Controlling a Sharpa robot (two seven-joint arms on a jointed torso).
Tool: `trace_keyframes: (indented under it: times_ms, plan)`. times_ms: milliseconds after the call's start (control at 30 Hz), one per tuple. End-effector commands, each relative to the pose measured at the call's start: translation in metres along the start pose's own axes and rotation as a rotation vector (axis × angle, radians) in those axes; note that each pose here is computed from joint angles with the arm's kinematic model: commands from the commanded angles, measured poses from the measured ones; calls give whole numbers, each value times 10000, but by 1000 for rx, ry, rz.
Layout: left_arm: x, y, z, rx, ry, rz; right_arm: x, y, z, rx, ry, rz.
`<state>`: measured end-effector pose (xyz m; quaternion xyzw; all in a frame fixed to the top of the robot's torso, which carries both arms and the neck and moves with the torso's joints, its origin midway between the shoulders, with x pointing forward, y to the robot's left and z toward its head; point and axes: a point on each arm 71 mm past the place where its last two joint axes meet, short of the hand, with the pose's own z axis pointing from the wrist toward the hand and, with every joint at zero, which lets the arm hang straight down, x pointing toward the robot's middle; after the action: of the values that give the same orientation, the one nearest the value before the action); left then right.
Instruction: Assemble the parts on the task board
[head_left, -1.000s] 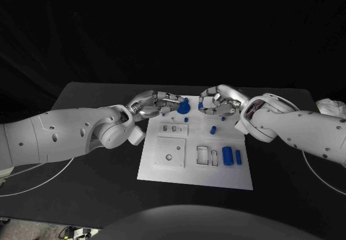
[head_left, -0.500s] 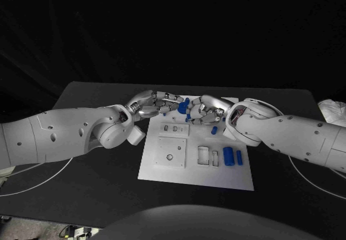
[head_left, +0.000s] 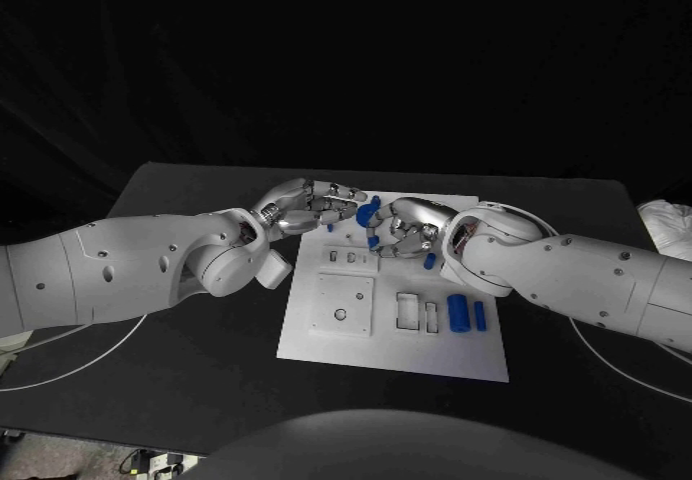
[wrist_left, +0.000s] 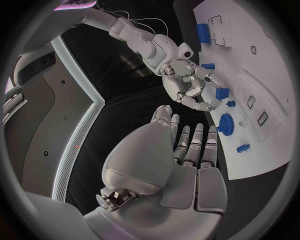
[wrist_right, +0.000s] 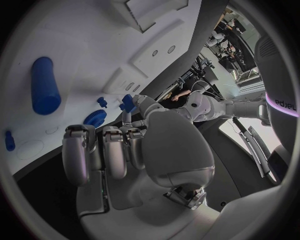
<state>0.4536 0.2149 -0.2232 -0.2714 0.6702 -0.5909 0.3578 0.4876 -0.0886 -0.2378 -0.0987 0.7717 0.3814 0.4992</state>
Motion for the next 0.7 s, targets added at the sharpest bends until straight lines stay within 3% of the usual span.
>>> trace_keyframes:
  times_ms: [33, 700]
  plan:
    - [5, -23, 3, 21, -7, 5, 46, -2, 14, 5, 26, -22]
    - [31, -25, 19, 19, 5, 1, 135, -26, 52, 9, 33, -16]
